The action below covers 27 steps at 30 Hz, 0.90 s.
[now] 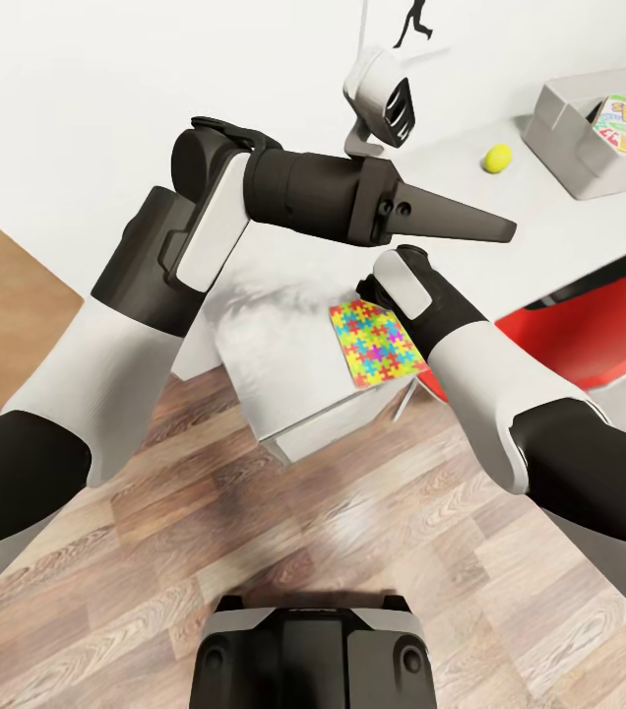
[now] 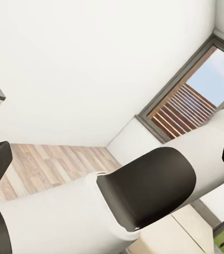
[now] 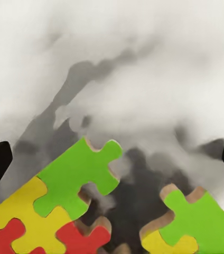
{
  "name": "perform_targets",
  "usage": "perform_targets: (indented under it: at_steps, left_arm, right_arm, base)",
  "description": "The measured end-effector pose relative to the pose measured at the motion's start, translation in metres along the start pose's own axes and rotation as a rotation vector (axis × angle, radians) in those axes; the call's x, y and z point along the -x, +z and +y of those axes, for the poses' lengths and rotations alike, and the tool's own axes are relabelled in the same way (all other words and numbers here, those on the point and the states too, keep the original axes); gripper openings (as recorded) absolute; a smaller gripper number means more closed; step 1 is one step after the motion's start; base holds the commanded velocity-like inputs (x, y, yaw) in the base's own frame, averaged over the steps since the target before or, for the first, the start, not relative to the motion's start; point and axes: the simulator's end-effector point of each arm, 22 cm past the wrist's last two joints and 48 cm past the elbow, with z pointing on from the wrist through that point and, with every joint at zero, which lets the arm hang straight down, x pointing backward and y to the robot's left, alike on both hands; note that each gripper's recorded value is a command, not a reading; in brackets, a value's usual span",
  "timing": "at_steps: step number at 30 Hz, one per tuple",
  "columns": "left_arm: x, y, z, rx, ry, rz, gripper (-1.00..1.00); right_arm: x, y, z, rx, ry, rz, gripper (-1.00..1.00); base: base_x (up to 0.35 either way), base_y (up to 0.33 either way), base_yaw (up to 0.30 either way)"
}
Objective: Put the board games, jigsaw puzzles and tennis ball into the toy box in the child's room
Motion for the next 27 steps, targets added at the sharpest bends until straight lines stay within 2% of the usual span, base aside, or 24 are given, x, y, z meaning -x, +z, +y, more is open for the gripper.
perform_targets:
  at_steps: [8, 27]
  left_arm:
    - [0.0002, -0.0002, 0.0002, 0.0, 0.0, -0.001, 1.0]
    - [-0.0001, 0.0002, -0.0002, 0.0, 0.0, 0.001, 1.0]
  right_arm:
    - [0.0001, 0.0001, 0.0003, 0.001, 0.001, 0.001, 1.0]
    - [0.0007, 0.0001, -0.0004, 0.0, 0.003, -0.004, 1.0]
  base:
    - [-0.108, 0.052, 0.0]
    - [-0.042, 0.004, 0.0]
